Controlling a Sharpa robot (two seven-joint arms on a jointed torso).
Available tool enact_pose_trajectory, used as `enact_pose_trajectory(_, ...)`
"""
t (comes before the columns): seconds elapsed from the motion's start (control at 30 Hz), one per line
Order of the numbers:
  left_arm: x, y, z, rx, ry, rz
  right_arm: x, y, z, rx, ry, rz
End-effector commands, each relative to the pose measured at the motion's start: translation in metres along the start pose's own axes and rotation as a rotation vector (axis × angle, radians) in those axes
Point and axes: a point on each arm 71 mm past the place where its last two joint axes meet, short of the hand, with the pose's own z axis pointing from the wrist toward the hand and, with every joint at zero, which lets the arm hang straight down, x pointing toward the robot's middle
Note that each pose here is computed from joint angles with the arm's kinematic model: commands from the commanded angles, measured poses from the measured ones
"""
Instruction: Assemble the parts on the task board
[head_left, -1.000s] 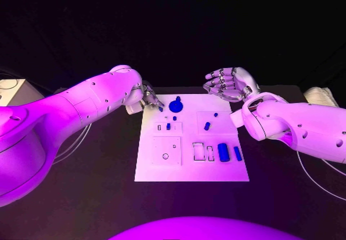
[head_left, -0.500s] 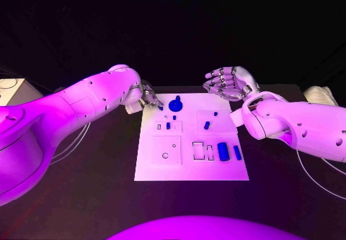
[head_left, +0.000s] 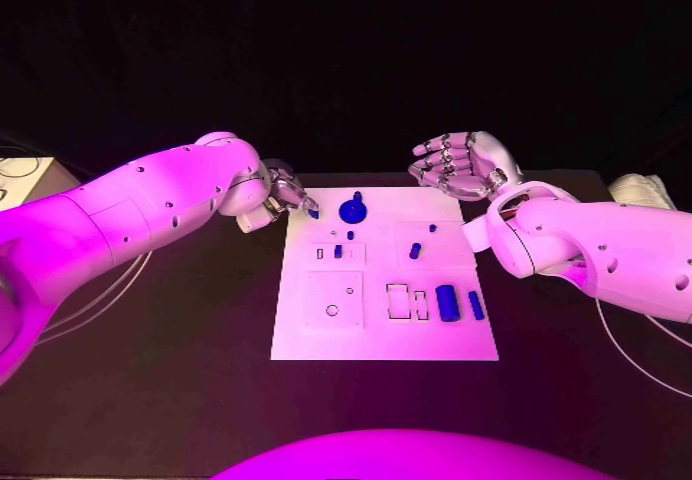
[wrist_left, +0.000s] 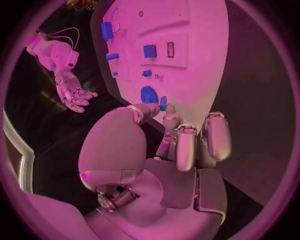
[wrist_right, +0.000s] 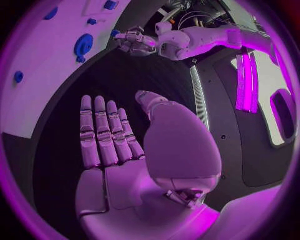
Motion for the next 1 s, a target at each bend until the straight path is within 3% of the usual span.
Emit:
enact_pose_trajectory(0.03, -0.0005, -0.0031, -0.0058, 0.027, -0.055, -0.042, 0.001, 0.000, 0.000, -0.005, 0.015, 0.005)
enact_pose_trajectory(0.2, 0.0045, -0.0027, -0.0139, 0.043, -0.076, -0.038, 0.000, 0.000, -0.001, -0.003, 0.016, 0.006)
enact_pose_trajectory(0.4, 0.0176, 0.0004, -0.0210, 0.041, -0.090, -0.016, -0.001, -0.001, -0.001, 0.002, 0.014, 0.007)
enact_pose_trajectory(0.8, 0.0479, 0.0071, -0.0222, 0.036, -0.076, 0.076, -0.002, -0.002, -0.002, 0.005, 0.014, 0.008)
enact_pose_trajectory(1.0, 0.0586, 0.0087, -0.0212, 0.033, -0.057, 0.106, -0.002, -0.003, -0.002, 0.006, 0.014, 0.008)
